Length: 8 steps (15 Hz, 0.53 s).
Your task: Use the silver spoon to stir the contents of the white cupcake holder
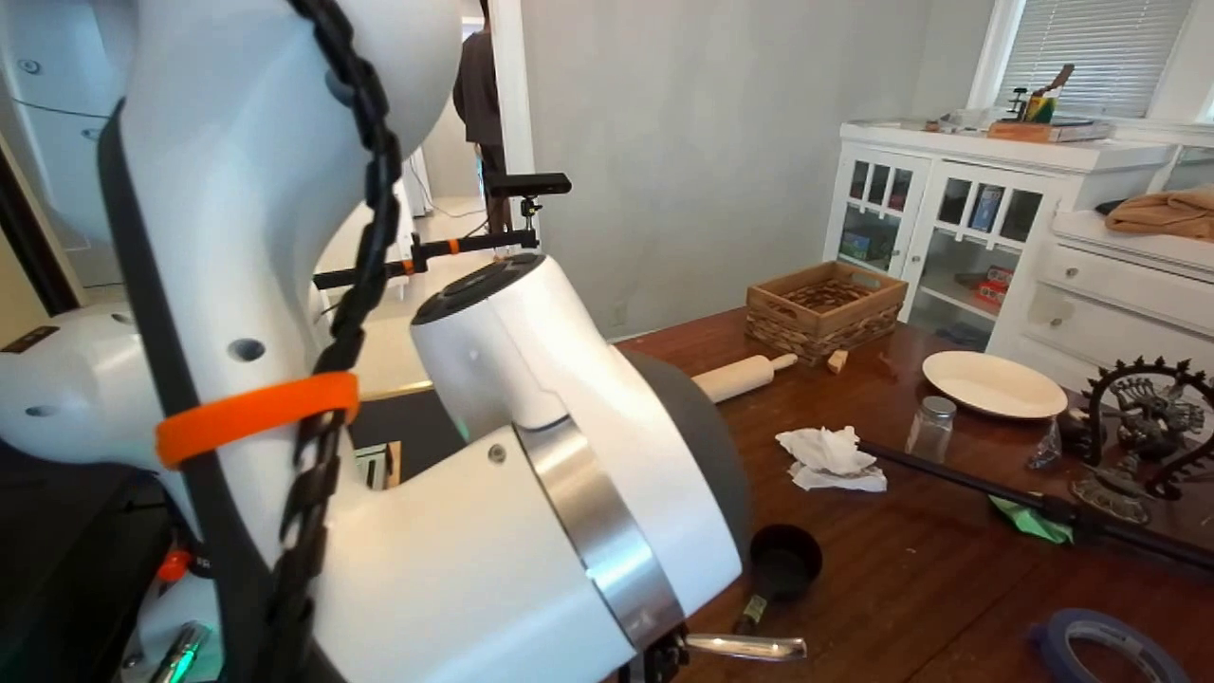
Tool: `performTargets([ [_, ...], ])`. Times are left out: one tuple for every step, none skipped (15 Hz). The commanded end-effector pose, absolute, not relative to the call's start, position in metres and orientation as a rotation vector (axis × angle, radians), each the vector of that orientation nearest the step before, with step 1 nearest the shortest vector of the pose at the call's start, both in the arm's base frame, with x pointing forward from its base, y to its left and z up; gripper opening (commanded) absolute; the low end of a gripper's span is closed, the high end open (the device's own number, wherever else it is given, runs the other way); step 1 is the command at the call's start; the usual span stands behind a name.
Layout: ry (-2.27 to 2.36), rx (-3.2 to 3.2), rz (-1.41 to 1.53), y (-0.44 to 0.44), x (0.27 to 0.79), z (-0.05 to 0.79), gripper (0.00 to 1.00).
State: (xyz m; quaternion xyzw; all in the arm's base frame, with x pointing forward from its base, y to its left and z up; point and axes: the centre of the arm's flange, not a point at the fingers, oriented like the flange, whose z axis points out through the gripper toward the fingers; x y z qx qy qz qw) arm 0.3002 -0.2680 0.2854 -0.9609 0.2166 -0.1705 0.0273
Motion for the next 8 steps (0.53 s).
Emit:
performTargets([
  [0.661,-2.968,-0.528,-0.267,0.302,0.286,0.14],
  [0.66,-2.966,-0.52,-0.265,0.3,0.284,0.14],
  [0.662,-2.963,-0.51,-0.264,0.298,0.282,0.14],
  [0.664,-2.962,-0.504,-0.264,0.296,0.28,0.14],
  [0.664,-2.962,-0.503,-0.264,0.295,0.28,0.14],
  [0.665,-2.962,-0.503,-0.264,0.295,0.28,0.03],
  [0.682,-2.966,-0.483,-0.273,0.302,0.273,0.03],
  [0.695,-2.98,-0.489,-0.28,0.307,0.273,0.03],
])
